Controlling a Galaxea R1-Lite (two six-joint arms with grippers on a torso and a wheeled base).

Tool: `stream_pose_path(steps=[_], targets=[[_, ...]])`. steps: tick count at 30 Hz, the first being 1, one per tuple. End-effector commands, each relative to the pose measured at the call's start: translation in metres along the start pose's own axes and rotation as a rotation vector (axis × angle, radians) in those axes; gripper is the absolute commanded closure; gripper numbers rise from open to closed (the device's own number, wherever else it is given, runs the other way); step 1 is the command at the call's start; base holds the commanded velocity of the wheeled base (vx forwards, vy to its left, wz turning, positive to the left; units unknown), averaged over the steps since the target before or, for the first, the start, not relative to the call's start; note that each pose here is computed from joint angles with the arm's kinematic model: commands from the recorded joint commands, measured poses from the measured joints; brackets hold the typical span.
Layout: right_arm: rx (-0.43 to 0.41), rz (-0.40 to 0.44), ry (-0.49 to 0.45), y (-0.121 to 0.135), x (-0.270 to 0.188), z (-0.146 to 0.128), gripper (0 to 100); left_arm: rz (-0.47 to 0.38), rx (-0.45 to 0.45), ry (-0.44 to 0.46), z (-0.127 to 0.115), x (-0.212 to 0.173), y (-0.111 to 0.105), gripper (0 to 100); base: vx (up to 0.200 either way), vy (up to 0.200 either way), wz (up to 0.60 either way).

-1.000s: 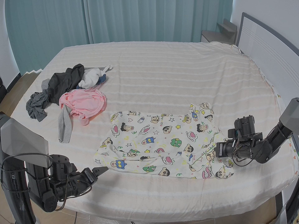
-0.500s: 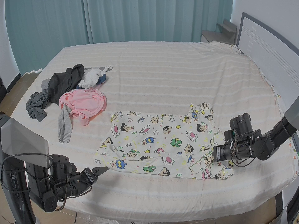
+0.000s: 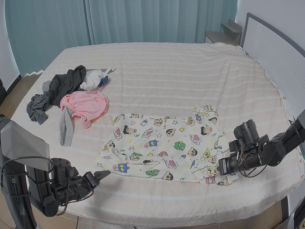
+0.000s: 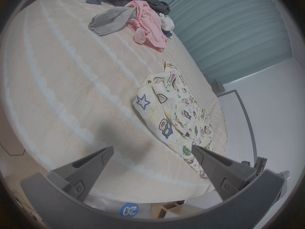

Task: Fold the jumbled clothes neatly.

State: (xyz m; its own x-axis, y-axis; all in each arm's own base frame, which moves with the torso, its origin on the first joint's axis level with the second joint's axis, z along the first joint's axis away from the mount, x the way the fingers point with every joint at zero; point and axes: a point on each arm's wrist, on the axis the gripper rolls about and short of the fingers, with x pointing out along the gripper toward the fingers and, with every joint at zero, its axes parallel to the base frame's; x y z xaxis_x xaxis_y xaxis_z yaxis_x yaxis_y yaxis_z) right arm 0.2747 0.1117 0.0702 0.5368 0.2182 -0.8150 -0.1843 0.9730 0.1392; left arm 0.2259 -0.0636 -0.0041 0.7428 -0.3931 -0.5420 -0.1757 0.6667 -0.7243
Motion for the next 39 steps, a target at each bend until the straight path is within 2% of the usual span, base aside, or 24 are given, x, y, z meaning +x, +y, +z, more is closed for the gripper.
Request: stream_pose_path(steps=[1,12,18,24,25,33,36,39], targets=[[0.000,-0.012,0.062,-0.002,0.009,-0.014,100,-0.014,0.003,-0.010,0.001,0.000,-0.001,0,0.000,0.000,0.00],[0.045,-0.051,0.148,-0.011,0.026,-0.030,100,-0.012,0.003,-0.010,0.001,0.000,-0.001,0,0.000,0.000,0.00],[0.087,-0.062,0.120,-0.019,0.039,-0.031,100,-0.012,0.003,-0.010,0.001,0.000,-0.001,0,0.000,0.000,0.00],[0.088,-0.065,0.128,-0.022,0.048,-0.039,100,-0.012,0.003,-0.010,0.001,0.000,-0.001,0,0.000,0.000,0.00],[0.088,-0.064,0.127,-0.022,0.048,-0.039,0,-0.014,0.003,-0.010,0.001,0.000,-0.001,0,0.000,0.000,0.00],[0.090,-0.072,0.130,-0.023,0.045,-0.043,0,-0.012,0.003,-0.010,0.001,0.000,-0.001,0,0.000,0.000,0.00],[0.094,-0.115,0.084,-0.026,0.036,-0.038,0,-0.014,0.003,-0.010,0.001,0.000,-0.001,0,0.000,0.000,0.00],[0.101,-0.123,0.052,-0.029,0.030,-0.033,0,-0.014,0.003,-0.010,0.001,0.000,-0.001,0,0.000,0.000,0.00]])
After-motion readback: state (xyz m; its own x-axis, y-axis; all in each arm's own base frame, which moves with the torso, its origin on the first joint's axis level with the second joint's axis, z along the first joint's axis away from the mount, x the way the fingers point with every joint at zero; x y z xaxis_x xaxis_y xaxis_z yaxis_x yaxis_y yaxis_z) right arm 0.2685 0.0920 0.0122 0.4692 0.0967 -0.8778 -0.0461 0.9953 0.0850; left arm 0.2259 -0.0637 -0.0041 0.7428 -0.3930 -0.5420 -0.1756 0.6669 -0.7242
